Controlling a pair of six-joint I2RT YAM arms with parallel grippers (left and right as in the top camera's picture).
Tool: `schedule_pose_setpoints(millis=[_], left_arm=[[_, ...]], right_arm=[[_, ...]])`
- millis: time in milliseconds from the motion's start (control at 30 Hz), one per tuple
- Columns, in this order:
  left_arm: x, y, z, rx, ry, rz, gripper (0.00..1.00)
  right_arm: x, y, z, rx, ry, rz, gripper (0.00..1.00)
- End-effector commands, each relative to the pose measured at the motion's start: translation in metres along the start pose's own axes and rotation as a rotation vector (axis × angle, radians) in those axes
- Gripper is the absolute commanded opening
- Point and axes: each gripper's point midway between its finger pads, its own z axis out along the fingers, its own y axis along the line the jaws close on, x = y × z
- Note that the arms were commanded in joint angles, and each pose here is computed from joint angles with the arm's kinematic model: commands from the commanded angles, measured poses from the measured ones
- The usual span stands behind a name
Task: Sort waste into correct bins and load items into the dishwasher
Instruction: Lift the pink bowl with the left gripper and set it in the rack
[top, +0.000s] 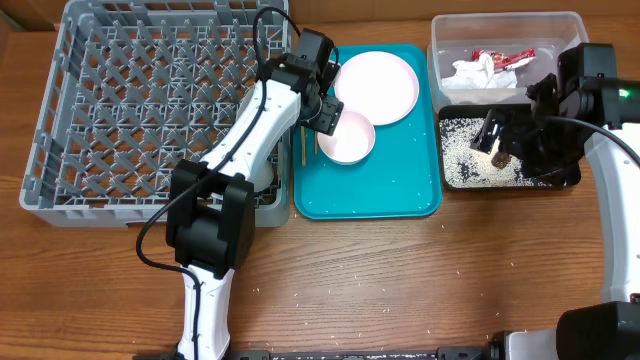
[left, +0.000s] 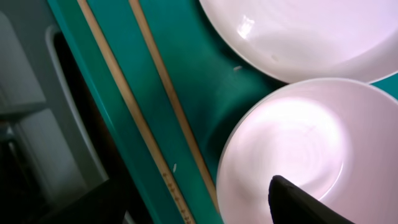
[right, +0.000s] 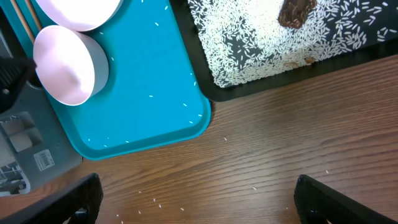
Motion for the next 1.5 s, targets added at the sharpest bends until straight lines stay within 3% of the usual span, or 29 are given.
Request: schedule_pose_setpoints(millis=[0, 167, 400, 500, 600, 767, 833, 933, 1000, 1133, 1233, 1467], left_arm=[[0.008, -0.014, 0.009, 0.039, 0.004, 0.063, 0.70], [0.022, -0.013, 0.021, 0.039, 0.030, 0.051, 0.63], [0.029, -0.013, 0.030, 0.039, 0.040, -0.005, 0.29], [0.029, -0.014, 0.030, 0.038, 0.040, -0.014, 0.04], [0.025, -0.014, 0.018, 0.038, 0.041, -0.036, 0.04], [-0.040, -0.001, -0.101, -0.036, -0.162, -0.046, 0.04], [-0.065, 0.023, -0.152, -0.171, -0.295, -0.085, 0.04], [-0.081, 0.098, -0.219, -0.637, -0.453, -0.217, 0.04], [-0.077, 0.128, -0.234, -0.855, -0.463, -0.264, 0.04], [-0.072, 0.172, -0.226, -1.141, -0.410, -0.302, 0.04], [-0.068, 0.192, -0.201, -1.286, -0.344, -0.299, 0.04], [-0.072, 0.207, -0.135, -1.358, -0.210, -0.173, 0.04]], right_arm=[[-0.004, 0.002, -0.009, 0.000, -0.039, -0.014, 1.00], [-0.004, 0.002, -0.009, 0.000, -0.039, -0.014, 1.00], [-0.004, 0.002, -0.009, 0.000, -0.039, -0.014, 1.00], [-0.004, 0.002, -0.009, 0.000, -0.039, -0.014, 1.00], [-0.004, 0.002, -0.009, 0.000, -0.039, -0.014, 1.00], [-0.004, 0.002, -0.009, 0.000, -0.039, -0.014, 1.00], [-0.004, 0.002, -0.009, 0.000, -0.039, -0.014, 1.00], [-0.004, 0.002, -0.009, 0.000, -0.039, -0.014, 1.00], [-0.004, 0.002, -0.009, 0.000, -0.039, -0.014, 1.00], [-0.004, 0.002, -0.009, 0.000, -0.039, -0.014, 1.00], [-0.004, 0.002, -0.009, 0.000, -0.039, -0.014, 1.00], [-0.004, 0.002, -0.009, 0.000, -0.038, -0.014, 1.00]])
